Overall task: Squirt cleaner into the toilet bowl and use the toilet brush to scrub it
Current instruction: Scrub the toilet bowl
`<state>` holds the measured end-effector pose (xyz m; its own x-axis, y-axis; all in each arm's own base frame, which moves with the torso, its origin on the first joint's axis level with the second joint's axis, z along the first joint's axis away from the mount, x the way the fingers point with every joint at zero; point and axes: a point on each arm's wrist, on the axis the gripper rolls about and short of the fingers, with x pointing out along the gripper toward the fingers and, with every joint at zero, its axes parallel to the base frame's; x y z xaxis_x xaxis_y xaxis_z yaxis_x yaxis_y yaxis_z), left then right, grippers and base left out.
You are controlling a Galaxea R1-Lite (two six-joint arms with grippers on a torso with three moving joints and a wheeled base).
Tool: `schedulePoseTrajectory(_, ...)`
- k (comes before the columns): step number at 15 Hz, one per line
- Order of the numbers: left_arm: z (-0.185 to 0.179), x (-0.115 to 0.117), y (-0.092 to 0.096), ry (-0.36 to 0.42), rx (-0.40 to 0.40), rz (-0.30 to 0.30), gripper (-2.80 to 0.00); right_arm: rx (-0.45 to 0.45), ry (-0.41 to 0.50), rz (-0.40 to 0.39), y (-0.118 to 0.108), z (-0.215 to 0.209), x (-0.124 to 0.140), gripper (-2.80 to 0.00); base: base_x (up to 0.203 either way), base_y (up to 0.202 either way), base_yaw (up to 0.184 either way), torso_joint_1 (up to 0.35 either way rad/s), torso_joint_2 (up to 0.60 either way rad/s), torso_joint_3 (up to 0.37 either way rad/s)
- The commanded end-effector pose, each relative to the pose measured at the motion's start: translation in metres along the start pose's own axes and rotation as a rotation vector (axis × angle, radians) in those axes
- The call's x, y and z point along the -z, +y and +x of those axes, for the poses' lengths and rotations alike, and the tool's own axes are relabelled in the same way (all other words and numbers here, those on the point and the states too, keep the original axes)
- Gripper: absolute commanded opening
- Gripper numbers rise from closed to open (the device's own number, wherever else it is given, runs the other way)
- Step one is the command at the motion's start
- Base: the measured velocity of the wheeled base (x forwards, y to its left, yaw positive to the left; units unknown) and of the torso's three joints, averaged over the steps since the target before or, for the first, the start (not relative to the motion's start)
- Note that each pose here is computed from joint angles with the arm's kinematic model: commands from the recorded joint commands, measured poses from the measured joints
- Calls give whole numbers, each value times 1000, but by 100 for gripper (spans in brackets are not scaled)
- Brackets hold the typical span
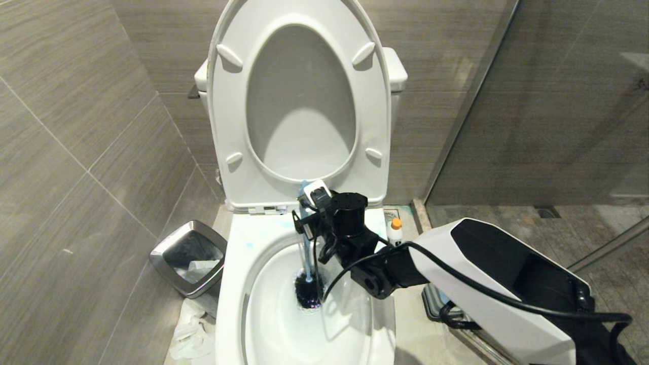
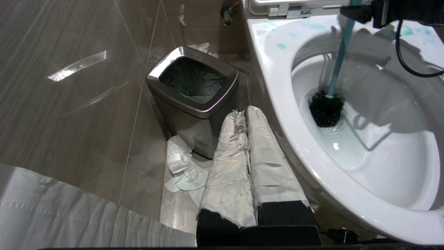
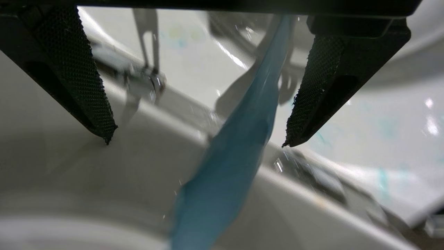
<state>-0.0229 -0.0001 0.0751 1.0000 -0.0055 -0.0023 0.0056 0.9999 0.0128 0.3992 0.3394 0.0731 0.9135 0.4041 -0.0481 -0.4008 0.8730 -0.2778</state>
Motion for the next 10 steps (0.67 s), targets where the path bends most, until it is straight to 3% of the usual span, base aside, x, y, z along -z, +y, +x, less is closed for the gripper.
schedulePoseTrajectory(1, 0, 0, 0, 2, -1, -1, -280, 23, 5, 4, -16, -14, -21, 0, 0, 0, 0, 0, 0, 0)
schedulePoseTrajectory(10, 0, 0, 0, 2, -1, 1, -280, 21, 31, -1, -24, -29, -26, 0, 0, 0, 0, 0, 0, 0)
